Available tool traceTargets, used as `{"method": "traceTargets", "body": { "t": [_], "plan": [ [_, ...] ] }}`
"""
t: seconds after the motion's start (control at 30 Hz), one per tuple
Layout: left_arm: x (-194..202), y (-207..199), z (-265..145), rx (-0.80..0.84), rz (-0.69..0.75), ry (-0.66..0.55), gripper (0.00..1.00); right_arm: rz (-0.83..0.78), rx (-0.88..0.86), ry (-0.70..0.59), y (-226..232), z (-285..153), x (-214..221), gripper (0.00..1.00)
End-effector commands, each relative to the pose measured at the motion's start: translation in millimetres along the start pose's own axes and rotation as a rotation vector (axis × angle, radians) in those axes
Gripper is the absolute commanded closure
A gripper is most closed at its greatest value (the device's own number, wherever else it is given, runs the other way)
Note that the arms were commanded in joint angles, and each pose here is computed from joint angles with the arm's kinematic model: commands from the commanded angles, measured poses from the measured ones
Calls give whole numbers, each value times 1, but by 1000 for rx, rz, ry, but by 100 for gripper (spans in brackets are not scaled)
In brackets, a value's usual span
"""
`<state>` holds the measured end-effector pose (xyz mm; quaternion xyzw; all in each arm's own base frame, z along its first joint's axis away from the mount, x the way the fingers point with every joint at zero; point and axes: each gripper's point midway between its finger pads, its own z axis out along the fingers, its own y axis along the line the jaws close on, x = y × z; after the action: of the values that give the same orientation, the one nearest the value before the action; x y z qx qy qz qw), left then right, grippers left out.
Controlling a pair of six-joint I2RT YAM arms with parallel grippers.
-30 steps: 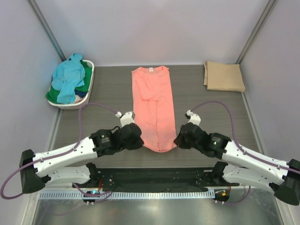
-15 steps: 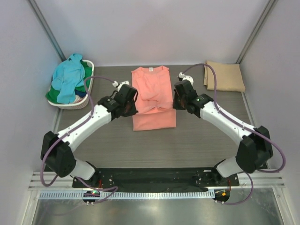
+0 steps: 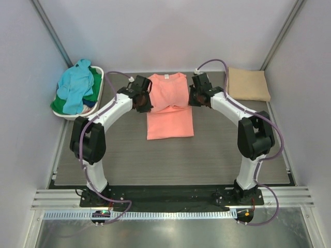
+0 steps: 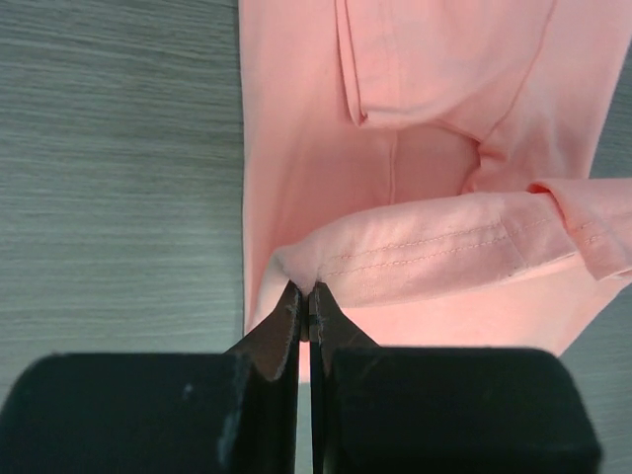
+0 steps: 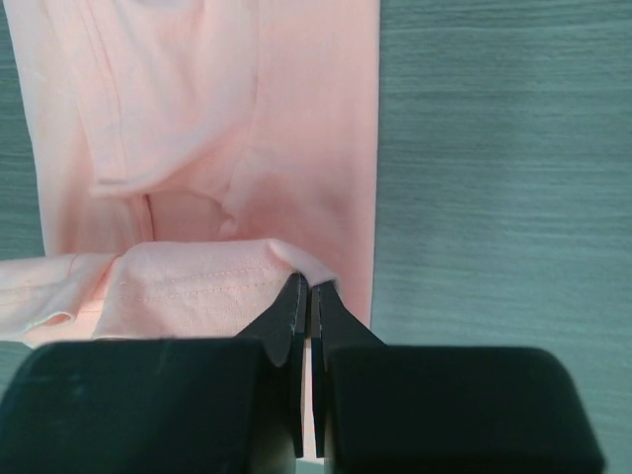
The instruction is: Fold and stack the t-shirts
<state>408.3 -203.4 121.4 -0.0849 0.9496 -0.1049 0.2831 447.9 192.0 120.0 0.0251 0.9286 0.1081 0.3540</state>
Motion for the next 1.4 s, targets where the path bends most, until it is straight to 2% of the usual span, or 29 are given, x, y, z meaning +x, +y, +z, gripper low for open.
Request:
{"method": "traceTargets", "body": {
  "t": [0.0, 0.37, 0.4, 0.43, 0.5, 0.53, 0.57, 0.6, 0.63, 0.67, 0.7, 0.8, 0.83, 0.87, 0.9, 0.93, 0.97, 1.0, 1.03, 1.07, 1.1, 1.13, 1.17, 1.3, 1.37],
  "plan": [
    [-20, 1, 4, 23, 7, -12, 100, -4, -44, -54, 5, 7, -30, 99],
    [-37, 9, 51, 10, -12, 42, 97, 22, -56, -24, 4, 51, -39, 99],
    [-32, 17, 67, -9, -21, 77, 97, 37, -50, -28, 2, 54, -44, 95],
    [-49, 12, 66, 2, -34, 56, 91, 53, -69, 18, 3, 67, -35, 73],
    [-46, 18, 86, 14, -62, 129, 79, 89, -88, -21, 4, 69, -67, 52],
    [-78, 4, 78, 65, -70, 69, 65, 103, -59, 19, -4, 80, -60, 45],
    [-80, 2, 78, 91, -83, 107, 60, 126, -69, -37, -2, 73, -90, 43],
    [-94, 3, 76, 97, -97, 99, 56, 133, -80, -44, -1, 72, -98, 41],
    [-125, -8, 68, 128, -104, 36, 51, 137, -82, -45, -1, 66, -104, 39],
    [-126, -1, 57, 108, -121, 66, 50, 133, -94, -80, 3, 53, -119, 39],
    [-139, -7, 43, 130, -123, 33, 49, 128, -102, -90, 5, 45, -123, 38],
    [-145, -14, 8, 165, -113, -24, 48, 111, -116, -88, 3, 14, -113, 38],
    [-106, 3, 28, 119, -126, 70, 48, 111, -135, -95, 5, 7, -110, 38],
    [-124, -8, -4, 187, -133, -34, 47, 111, -136, -52, -1, -2, -83, 39],
    [-112, -5, -6, 193, -142, -24, 47, 116, -151, -40, -2, -8, -71, 38],
    [-73, 10, 8, 160, -157, 58, 48, 118, -206, -37, 5, -13, -62, 38],
    [-77, 7, -12, 194, -156, 7, 48, 129, -201, 50, -5, -6, -18, 38],
    [-64, 9, -12, 194, -162, 22, 48, 130, -237, 39, -1, -20, -14, 38],
    [-31, 23, -4, 162, -171, 78, 48, 143, -263, 53, 1, -23, -2, 38],
    [-26, 23, -6, 175, -171, 62, 48, 157, -279, 127, -3, -22, 33, 38],
    [-20, 21, -19, 193, -170, 45, 48, 165, -302, 144, -2, -25, 45, 38],
    [4, 30, -11, 180, -176, 77, 48, 174, -338, 121, 2, -33, 45, 38],
    [14, 31, -12, 184, -178, 86, 48, 186, -346, 174, -1, -31, 72, 39],
    [58, 43, -17, 196, -212, 114, 48, 201, -348, 226, -7, -30, 107, 39],
    [65, 42, -15, 219, -214, 106, 48, 213, -351, 243, -9, -26, 121, 39]
  ]
}}
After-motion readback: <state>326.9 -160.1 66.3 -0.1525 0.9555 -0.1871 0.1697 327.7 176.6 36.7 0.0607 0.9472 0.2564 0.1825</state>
